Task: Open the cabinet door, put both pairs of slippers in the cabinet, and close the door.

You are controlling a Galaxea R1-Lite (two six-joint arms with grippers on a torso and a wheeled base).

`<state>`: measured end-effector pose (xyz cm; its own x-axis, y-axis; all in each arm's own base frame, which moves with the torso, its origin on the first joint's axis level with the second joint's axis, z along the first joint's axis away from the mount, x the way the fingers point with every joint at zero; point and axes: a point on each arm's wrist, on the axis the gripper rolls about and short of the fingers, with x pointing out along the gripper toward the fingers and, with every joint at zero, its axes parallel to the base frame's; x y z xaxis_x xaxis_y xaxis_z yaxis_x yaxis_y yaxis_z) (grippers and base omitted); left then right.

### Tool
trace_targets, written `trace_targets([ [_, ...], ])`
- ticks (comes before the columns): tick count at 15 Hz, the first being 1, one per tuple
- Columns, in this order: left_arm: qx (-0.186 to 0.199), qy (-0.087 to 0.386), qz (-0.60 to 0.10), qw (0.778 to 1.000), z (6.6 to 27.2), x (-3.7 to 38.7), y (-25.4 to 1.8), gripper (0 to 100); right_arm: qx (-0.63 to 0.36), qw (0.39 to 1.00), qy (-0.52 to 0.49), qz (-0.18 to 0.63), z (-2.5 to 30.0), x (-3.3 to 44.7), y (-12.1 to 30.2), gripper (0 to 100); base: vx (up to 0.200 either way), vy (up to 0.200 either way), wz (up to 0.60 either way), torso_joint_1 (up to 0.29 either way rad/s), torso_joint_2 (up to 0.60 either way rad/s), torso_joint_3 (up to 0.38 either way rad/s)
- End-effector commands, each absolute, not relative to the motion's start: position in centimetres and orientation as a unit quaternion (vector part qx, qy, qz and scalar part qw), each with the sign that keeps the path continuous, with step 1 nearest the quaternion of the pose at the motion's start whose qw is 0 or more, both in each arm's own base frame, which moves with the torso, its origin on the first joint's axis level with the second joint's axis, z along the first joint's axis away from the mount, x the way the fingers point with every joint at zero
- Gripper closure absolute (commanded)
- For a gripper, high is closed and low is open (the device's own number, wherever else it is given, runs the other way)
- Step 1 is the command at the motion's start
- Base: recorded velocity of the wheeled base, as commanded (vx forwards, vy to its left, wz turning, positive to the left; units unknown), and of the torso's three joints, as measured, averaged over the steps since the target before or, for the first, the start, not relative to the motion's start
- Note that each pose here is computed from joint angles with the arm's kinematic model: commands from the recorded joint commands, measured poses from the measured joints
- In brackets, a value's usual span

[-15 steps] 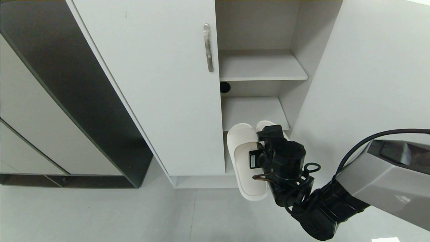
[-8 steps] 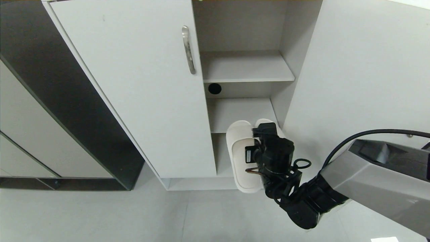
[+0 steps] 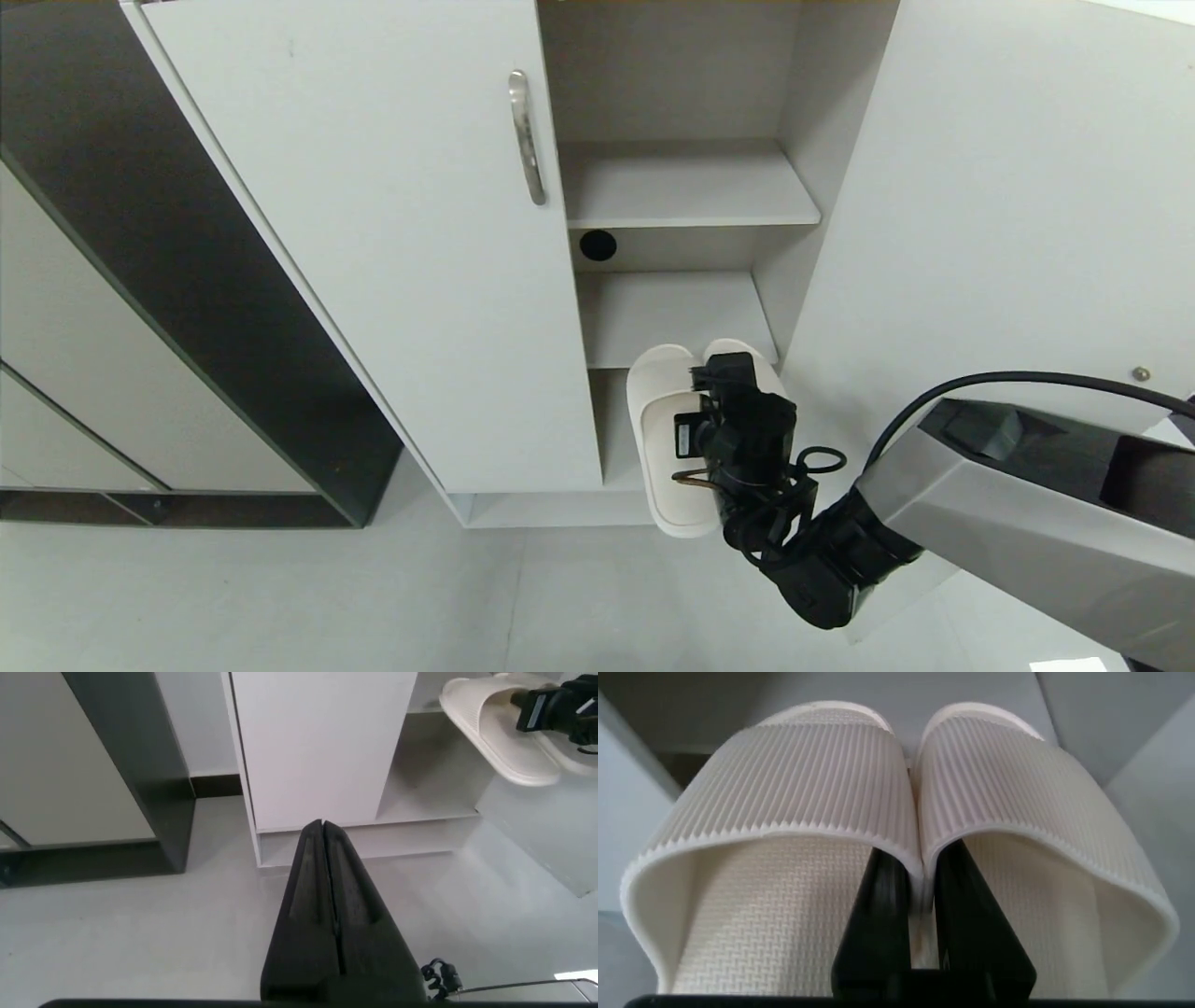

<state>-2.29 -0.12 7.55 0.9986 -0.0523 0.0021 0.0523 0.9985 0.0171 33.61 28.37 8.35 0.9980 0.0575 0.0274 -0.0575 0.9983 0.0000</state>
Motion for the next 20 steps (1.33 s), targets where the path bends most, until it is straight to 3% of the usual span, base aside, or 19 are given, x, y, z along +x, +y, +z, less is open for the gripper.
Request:
trace_targets([
  [1, 0.009, -0.001, -0.026, 1.0, 7.6, -2.3, -0.1, 100, -0.001, 0.999, -0.013, 0.029, 8.3, 33.6, 28.4, 100, 0.2, 0.0, 0.0, -0.002, 0.0, 0.002],
  [8, 0.008, -0.001, -0.026, 1.0, 7.6, -2.3, -0.1, 100, -0.002, 1.0, -0.011, 0.028, 8.0, 33.4, 28.6, 100, 0.2, 0.0, 0.0, 0.001, 0.0, 0.004],
  [13, 0.008, -0.001, -0.026, 1.0, 7.6, -2.3, -0.1, 100, 0.001, 1.0, -0.014, 0.023, 6.6, 34.9, 29.7, 100, 0.0, 0.0, 0.0, 0.0, 0.0, 0.0],
  [20, 0.008, -0.001, -0.025, 1.0, 7.6, -2.3, -0.1, 100, -0.007, 1.0, -0.004, 0.009, 8.7, 39.3, 30.3, 100, 0.0, 0.0, 0.0, 0.0, 0.0, 0.0],
])
